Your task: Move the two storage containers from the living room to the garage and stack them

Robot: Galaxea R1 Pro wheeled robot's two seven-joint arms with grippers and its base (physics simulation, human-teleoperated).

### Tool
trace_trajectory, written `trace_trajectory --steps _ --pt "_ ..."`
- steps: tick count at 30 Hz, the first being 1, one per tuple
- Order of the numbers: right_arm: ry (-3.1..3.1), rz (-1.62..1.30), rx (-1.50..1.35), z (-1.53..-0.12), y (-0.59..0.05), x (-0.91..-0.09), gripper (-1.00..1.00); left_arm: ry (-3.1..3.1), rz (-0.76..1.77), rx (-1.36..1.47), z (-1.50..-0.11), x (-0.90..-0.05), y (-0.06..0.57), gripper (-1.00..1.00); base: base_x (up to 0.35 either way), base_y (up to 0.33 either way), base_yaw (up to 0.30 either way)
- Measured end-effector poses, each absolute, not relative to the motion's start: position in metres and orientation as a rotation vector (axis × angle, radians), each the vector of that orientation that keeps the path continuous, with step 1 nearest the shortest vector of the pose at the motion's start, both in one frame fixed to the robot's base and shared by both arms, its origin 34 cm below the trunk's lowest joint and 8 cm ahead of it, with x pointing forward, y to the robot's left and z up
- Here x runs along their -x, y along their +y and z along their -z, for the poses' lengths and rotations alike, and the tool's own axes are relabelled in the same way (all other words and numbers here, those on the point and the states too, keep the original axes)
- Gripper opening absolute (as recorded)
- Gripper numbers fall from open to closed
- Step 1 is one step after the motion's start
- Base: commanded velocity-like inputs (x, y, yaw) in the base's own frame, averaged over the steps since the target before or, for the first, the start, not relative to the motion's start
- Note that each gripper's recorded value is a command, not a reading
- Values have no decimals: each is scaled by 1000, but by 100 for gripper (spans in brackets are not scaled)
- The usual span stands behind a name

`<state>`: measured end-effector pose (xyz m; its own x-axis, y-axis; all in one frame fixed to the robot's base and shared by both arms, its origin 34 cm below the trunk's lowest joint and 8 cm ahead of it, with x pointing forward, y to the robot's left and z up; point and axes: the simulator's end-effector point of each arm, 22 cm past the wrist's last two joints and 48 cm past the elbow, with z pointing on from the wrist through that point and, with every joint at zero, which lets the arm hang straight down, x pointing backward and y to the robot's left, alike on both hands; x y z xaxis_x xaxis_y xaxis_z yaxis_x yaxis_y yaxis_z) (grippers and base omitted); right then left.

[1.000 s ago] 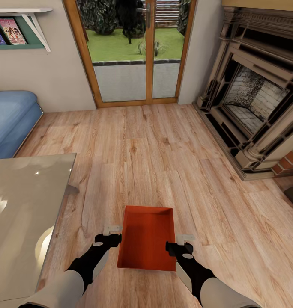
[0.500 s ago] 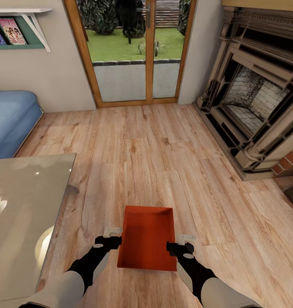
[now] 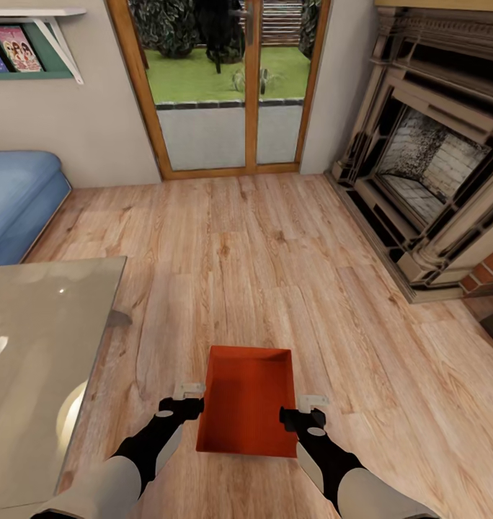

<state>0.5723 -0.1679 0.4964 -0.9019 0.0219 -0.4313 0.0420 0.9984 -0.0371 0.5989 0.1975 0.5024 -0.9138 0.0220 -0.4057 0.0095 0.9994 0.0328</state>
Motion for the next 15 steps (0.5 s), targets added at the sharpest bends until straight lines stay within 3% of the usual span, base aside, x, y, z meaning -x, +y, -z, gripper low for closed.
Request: trace_trajectory --steps 15 --pt "2695 70 -49 -473 -172 -573 100 2735 -41 -21 -478 -595 197 100 0 0 0"
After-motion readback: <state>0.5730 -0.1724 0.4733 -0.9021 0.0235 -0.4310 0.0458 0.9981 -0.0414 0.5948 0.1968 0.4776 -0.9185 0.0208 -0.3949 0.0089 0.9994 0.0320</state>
